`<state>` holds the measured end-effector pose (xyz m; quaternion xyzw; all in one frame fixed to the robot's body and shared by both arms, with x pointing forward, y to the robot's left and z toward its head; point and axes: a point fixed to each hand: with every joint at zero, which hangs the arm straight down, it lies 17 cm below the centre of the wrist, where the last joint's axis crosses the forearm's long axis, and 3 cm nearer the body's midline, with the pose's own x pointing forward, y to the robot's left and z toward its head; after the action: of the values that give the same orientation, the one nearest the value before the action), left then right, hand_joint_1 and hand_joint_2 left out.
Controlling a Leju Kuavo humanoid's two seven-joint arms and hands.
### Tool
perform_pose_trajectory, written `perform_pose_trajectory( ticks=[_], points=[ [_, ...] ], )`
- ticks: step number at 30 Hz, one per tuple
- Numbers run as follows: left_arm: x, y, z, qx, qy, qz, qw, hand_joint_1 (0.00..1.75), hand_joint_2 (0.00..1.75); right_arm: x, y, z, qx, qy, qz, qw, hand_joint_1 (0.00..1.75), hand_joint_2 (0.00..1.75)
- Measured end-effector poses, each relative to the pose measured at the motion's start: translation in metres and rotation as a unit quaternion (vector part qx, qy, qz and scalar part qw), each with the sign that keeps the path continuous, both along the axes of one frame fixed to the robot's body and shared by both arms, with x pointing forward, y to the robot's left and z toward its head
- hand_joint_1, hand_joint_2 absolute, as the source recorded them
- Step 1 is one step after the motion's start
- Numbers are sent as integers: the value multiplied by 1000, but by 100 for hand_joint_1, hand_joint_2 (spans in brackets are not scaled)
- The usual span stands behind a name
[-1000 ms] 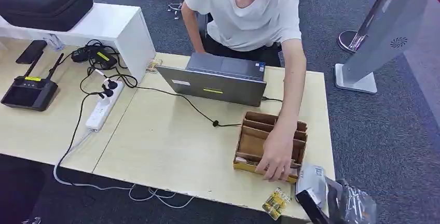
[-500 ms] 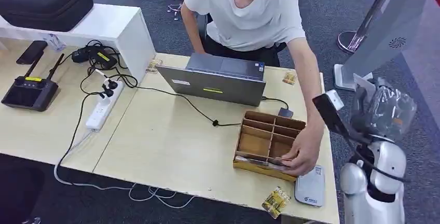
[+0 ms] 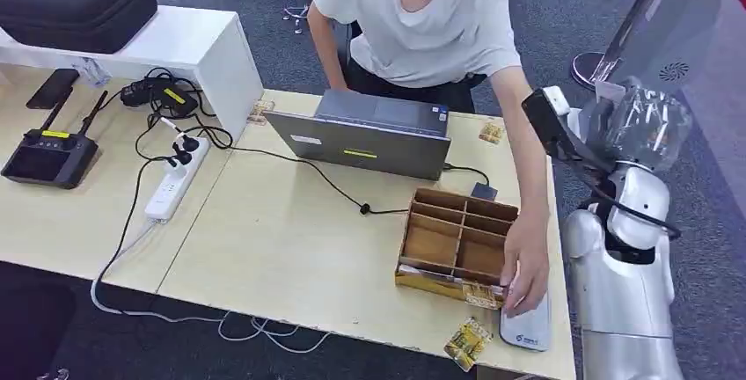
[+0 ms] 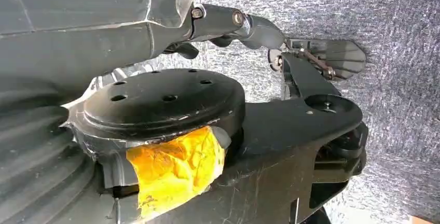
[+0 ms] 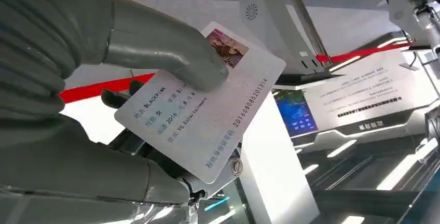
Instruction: Pass the card to the sensor for recognition and then transmit it.
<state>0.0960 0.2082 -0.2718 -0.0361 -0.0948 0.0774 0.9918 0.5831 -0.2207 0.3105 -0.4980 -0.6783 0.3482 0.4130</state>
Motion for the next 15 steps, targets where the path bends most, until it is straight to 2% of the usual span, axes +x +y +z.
perform_pose_trajectory(
  ticks=[15],
  points=[
    [0,0,0,0,-1,-5,1000,0,175,7,10,-12,-5,19,5,1000,175,175]
  ],
)
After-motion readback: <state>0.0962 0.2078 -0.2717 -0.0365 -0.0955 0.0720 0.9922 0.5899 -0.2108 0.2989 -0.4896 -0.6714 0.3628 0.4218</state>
